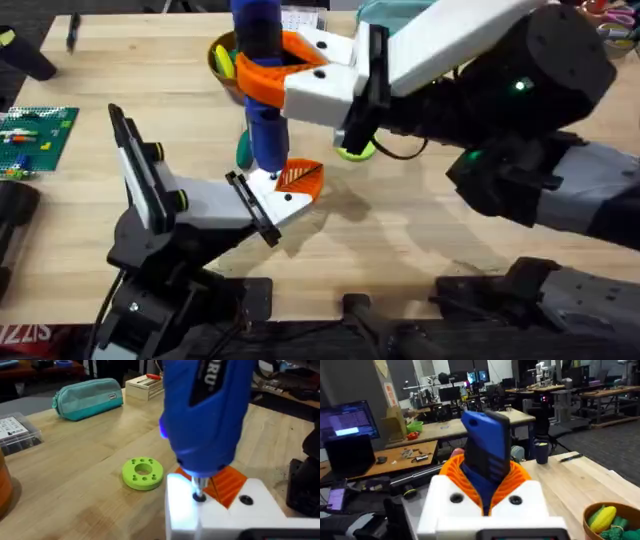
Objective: Pick up the gripper from the table and insert it into the empty holder that is missing its gripper. Then pick up a screw, insert it into the mounting hole, and use the screwdriver to tighten it. Finally, clean up the table by picking up the vegetable and placing it into the bucket.
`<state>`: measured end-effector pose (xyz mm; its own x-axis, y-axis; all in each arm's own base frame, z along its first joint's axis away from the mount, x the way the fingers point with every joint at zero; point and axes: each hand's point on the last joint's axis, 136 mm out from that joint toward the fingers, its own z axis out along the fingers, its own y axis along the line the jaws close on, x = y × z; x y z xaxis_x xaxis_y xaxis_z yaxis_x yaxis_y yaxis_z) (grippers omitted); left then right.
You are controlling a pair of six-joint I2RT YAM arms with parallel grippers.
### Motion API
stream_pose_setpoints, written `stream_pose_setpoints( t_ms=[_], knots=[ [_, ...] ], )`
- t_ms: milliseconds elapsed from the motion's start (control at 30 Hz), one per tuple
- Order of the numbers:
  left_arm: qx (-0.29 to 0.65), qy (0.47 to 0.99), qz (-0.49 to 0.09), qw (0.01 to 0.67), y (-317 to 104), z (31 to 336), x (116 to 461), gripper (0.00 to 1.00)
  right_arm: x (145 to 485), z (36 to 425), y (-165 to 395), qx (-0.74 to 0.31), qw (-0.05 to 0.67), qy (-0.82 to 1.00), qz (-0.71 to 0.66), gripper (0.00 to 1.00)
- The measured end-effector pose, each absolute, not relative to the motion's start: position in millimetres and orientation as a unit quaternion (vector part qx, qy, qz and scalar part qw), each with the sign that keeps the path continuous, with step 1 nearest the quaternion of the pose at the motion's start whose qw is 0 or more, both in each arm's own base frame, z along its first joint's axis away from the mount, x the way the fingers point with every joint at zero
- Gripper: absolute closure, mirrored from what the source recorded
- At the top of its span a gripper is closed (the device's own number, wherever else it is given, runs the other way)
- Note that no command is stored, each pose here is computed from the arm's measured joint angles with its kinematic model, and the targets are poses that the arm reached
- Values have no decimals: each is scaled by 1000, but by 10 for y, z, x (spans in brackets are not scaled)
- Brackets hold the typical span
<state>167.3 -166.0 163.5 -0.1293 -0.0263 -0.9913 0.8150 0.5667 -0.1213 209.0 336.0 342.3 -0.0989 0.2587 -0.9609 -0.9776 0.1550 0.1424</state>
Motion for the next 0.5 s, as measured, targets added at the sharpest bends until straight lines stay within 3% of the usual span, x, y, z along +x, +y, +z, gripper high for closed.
stream_pose_setpoints(
  t_ms=[500],
  knots=[
    [299,661,-357,589,-1661,1636,1673,983,1959,3832,3242,-349,619,425,561,956]
  ],
)
